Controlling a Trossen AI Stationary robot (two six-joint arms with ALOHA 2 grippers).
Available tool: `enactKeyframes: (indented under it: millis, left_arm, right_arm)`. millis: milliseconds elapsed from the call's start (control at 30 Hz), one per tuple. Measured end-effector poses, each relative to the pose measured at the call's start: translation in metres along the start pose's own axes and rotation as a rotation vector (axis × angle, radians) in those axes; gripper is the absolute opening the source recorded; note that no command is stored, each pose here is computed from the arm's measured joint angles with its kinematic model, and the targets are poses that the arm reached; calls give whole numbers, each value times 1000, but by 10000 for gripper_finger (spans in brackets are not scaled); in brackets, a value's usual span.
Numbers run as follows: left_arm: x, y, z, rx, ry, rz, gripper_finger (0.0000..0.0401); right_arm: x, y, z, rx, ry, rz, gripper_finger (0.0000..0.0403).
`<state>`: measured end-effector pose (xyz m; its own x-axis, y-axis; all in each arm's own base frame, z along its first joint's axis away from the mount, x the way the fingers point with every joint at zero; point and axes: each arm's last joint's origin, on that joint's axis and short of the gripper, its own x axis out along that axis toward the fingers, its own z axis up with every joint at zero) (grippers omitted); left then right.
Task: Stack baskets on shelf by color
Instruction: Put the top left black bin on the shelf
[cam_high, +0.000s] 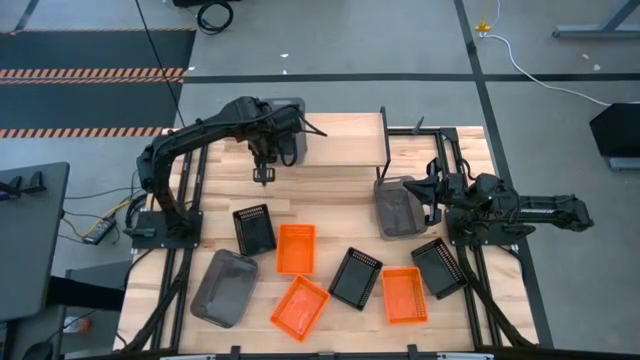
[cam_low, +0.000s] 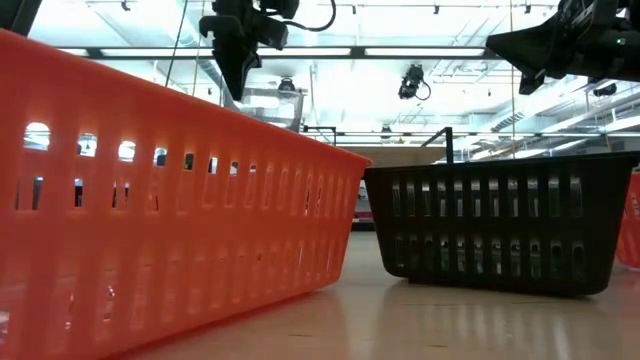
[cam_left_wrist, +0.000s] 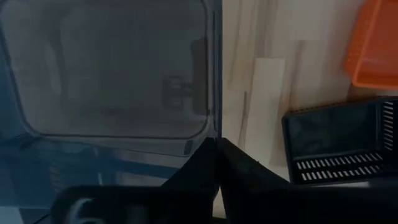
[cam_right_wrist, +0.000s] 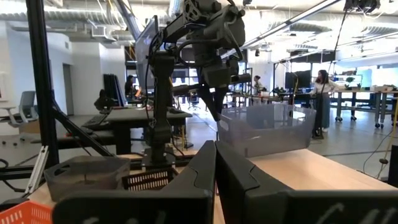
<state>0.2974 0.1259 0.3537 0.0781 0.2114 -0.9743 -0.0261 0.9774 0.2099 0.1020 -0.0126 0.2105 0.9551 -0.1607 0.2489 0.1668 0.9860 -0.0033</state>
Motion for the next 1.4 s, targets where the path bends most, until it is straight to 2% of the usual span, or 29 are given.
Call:
enactKeyframes:
  millis: [300,533,700,800,933,1000,1167,1267,1400]
  left_arm:
    - [0,0,0,-14,3,13,88]
    - [-2,-5,2,-16,20,77,119]
    - [-7,-27,6,-59,28,65,128]
    - [-10,-46,10,-97,13,2,128]
    - [-16,-77,16,-62,-9,-39,127]
    - [-19,-90,17,-16,-15,-5,130]
    - [-24,-104,19,20,-20,216,144]
    - [-23,-97,18,6,-13,286,150]
    - [-19,-75,16,-67,12,286,153]
  right_arm:
    - [0,0,0,0,0,0,16]
    - [0,0,0,0,0,0,16]
    - [0,0,0,0,0,0,16]
    - [0,0,0,-1,-1,0,16]
    - [0,0,0,-2,-1,0,16]
    - [0,0,0,-2,-1,0,16]
    - [0,0,0,0,-4,0,16]
    - [0,0,2,1,-17,0,16]
    - [0,0,3,20,-26,0,16]
